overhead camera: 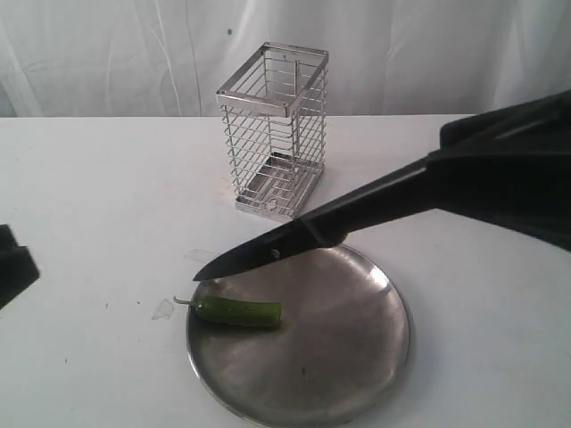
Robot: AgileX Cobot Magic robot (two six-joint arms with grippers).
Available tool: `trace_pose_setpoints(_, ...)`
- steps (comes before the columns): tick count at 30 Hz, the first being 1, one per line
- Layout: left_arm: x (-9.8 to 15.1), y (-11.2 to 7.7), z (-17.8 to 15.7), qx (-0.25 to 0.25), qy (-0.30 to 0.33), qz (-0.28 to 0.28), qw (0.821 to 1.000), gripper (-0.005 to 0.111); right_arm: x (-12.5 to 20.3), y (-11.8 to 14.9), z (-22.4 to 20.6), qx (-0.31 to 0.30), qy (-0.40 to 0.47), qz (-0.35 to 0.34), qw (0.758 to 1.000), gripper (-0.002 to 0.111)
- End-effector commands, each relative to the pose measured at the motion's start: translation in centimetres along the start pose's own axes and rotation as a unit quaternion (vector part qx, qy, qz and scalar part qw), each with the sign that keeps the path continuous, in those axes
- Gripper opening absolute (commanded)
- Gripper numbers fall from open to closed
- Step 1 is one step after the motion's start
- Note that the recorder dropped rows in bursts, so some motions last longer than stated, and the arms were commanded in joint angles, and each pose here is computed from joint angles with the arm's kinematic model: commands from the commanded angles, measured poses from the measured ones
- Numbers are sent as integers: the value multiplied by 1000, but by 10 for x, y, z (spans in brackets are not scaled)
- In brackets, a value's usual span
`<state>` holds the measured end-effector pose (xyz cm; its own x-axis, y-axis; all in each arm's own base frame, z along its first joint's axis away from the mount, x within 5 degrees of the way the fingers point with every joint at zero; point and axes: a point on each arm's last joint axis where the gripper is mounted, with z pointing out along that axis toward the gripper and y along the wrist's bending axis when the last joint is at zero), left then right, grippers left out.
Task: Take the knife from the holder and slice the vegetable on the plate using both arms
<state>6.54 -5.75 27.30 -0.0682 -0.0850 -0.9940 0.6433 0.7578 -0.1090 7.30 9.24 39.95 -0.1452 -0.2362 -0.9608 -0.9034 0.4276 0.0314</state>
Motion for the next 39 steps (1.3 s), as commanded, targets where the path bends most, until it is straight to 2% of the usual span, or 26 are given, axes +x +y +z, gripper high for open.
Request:
trace_pose_setpoints(1, -21, -2, 28, 64, 64, 25, 996, 47, -10, 2, 5, -45, 14, -37, 998, 0)
trace_pose_setpoints(7, -30, 1, 64, 134, 110, 68, 983, 47, -15, -4, 13, -56, 23, -41, 997, 0)
trace_pose_setpoints(12, -27, -4, 75, 212, 124, 94, 965, 47, -13, -11, 21, -60, 35, -37, 997, 0)
trace_pose_setpoints(15, -29, -6, 78, 235, 124, 97, 959, 47, -11, -16, 27, -63, 43, -33, 997, 0)
trace_pose_setpoints(20, -32, -7, 78, 240, 119, 100, 958, 47, -10, -21, 33, -67, 49, -31, 996, 0)
trace_pose_setpoints(30, -20, -5, 89, 270, 150, 70, 949, 47, -11, -18, 34, -86, 39, -53, 994, 0)
trace_pose_setpoints(39, -16, -3, 93, 273, 157, 70, 947, 47, -16, -19, 38, -110, 30, -57, 992, 0)
